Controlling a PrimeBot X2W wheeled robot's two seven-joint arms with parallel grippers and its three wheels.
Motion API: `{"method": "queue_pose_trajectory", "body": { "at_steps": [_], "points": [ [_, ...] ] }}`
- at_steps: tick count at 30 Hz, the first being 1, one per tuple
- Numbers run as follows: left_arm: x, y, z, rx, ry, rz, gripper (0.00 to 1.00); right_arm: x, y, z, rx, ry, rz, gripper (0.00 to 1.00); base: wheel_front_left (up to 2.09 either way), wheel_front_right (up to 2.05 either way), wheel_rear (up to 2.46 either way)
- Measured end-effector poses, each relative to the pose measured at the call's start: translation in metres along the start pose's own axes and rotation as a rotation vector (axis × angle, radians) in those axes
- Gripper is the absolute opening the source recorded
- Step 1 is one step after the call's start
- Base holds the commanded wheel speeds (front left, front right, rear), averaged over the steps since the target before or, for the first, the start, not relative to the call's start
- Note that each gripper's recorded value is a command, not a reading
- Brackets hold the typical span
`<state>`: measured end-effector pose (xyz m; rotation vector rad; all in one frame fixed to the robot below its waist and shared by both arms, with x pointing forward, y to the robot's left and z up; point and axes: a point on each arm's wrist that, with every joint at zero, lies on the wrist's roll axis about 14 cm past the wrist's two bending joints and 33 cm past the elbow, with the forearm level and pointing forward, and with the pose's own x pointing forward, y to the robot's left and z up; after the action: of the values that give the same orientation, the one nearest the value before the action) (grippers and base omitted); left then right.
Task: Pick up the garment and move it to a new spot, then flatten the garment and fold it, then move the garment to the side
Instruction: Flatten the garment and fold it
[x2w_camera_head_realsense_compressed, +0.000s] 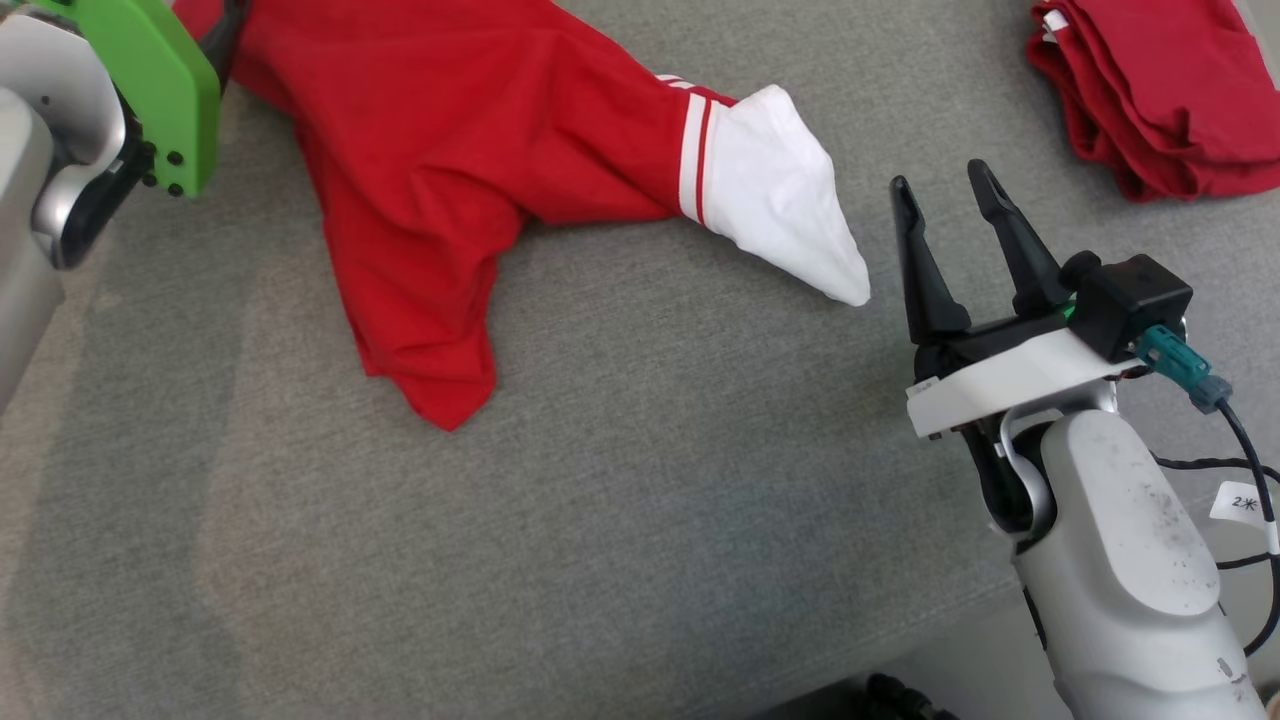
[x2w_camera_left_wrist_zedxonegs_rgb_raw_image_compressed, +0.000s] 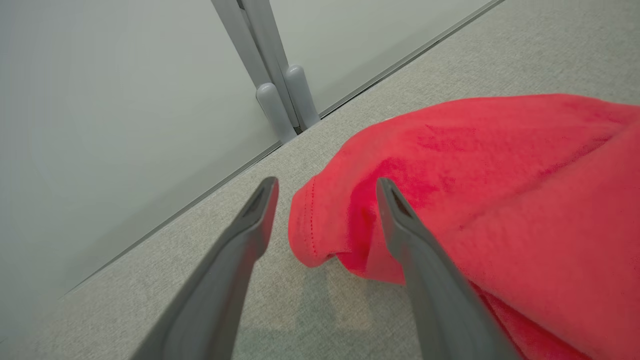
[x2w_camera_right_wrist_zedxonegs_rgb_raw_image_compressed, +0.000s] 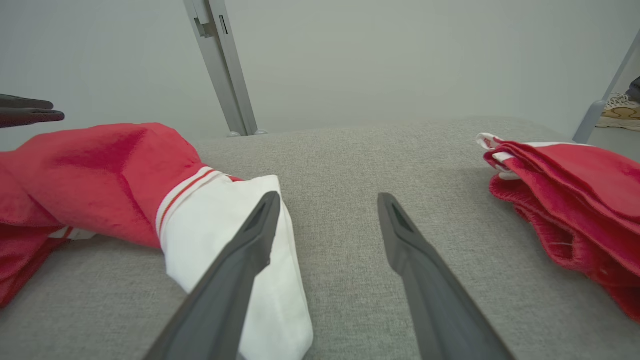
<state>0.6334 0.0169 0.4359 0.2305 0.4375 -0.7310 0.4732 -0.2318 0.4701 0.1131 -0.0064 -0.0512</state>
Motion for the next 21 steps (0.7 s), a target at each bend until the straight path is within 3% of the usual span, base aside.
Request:
{"method": "queue_pose_trajectory", "body": {
  "at_steps": [10, 11, 12, 13, 21],
  "points": [
    [0.035, -0.009, -0.048, -0.037, 0.119, -0.047, 1.00, -0.005, -0.020, -0.014, -0.030, 0.044, -0.049, 1.00, 0.00, 0.00, 0.00],
    [0.037, -0.008, -0.052, -0.055, 0.120, -0.044, 0.79, -0.006, -0.022, -0.015, -0.032, 0.048, -0.053, 1.00, 0.00, 0.00, 0.00],
    [0.038, -0.008, -0.057, -0.056, 0.130, -0.042, 0.30, -0.006, -0.024, -0.016, -0.033, 0.050, -0.057, 1.00, 0.00, 0.00, 0.00],
    [0.039, -0.008, -0.061, -0.051, 0.140, -0.042, 0.00, -0.005, -0.024, -0.017, -0.035, 0.051, -0.059, 1.00, 0.00, 0.00, 0.00],
    [0.029, -0.008, -0.032, -0.065, -0.009, -0.017, 0.00, -0.001, -0.023, -0.009, -0.045, 0.029, -0.058, 1.00, 0.00, 0.00, 0.00]
  ]
}}
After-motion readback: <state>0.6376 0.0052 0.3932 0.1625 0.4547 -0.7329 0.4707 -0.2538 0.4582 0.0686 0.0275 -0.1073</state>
